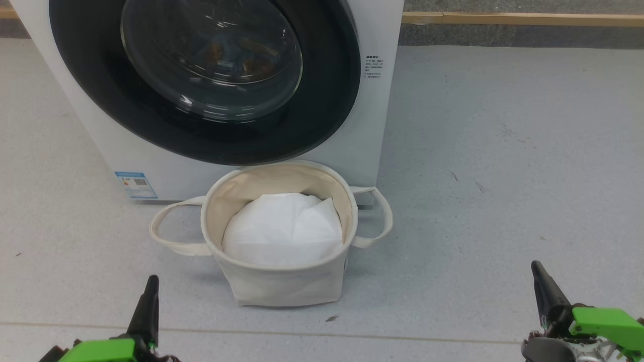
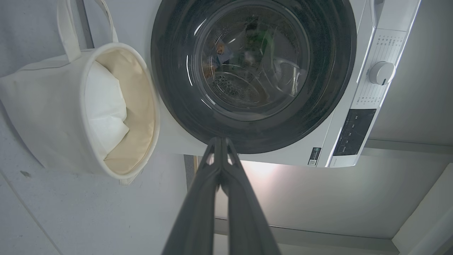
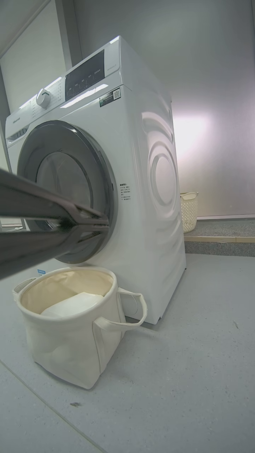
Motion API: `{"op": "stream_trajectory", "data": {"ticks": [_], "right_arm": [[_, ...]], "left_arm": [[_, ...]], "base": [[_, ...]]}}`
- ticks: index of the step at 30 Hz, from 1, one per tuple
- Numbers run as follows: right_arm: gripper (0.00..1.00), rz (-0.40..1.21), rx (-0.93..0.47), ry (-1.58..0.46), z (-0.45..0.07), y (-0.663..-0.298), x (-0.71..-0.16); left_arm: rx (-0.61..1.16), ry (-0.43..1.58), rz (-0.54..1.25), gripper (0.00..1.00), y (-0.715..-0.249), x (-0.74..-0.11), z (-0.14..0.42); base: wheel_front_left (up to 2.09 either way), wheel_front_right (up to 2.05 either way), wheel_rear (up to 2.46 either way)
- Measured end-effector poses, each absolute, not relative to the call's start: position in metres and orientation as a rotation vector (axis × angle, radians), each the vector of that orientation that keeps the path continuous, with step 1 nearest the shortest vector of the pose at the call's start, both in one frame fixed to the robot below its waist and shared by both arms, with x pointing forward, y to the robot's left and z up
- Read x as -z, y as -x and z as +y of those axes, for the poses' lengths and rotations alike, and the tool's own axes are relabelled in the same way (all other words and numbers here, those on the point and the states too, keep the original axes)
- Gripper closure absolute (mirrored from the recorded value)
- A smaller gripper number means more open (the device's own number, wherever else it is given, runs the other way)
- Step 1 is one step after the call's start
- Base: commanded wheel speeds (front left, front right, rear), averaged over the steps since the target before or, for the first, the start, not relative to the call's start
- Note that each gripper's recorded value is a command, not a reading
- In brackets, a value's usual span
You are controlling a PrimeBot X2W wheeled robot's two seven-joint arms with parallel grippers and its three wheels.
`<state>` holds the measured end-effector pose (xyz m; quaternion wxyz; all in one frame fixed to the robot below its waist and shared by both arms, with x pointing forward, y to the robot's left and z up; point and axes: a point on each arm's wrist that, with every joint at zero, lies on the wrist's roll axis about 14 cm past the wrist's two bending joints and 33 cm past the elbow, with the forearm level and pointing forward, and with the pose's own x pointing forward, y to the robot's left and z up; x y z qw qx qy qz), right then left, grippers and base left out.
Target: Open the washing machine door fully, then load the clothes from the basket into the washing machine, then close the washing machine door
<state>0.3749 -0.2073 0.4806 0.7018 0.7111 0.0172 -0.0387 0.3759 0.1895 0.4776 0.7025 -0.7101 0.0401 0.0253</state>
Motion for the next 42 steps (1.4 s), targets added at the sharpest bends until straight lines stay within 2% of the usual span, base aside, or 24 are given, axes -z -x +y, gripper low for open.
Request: {"op": "stream_trajectory", "data": {"ticks": [42], "right_arm": [[1.00, 0.041, 0.085, -1.582, -0.2067, -0.3747, -0.4802]], "left_arm": [[-0.055, 1.584, 0.090, 1.00, -0.3758, -0.4776, 0.1895]], "base": [[0.00, 0.00, 0.00]]}}
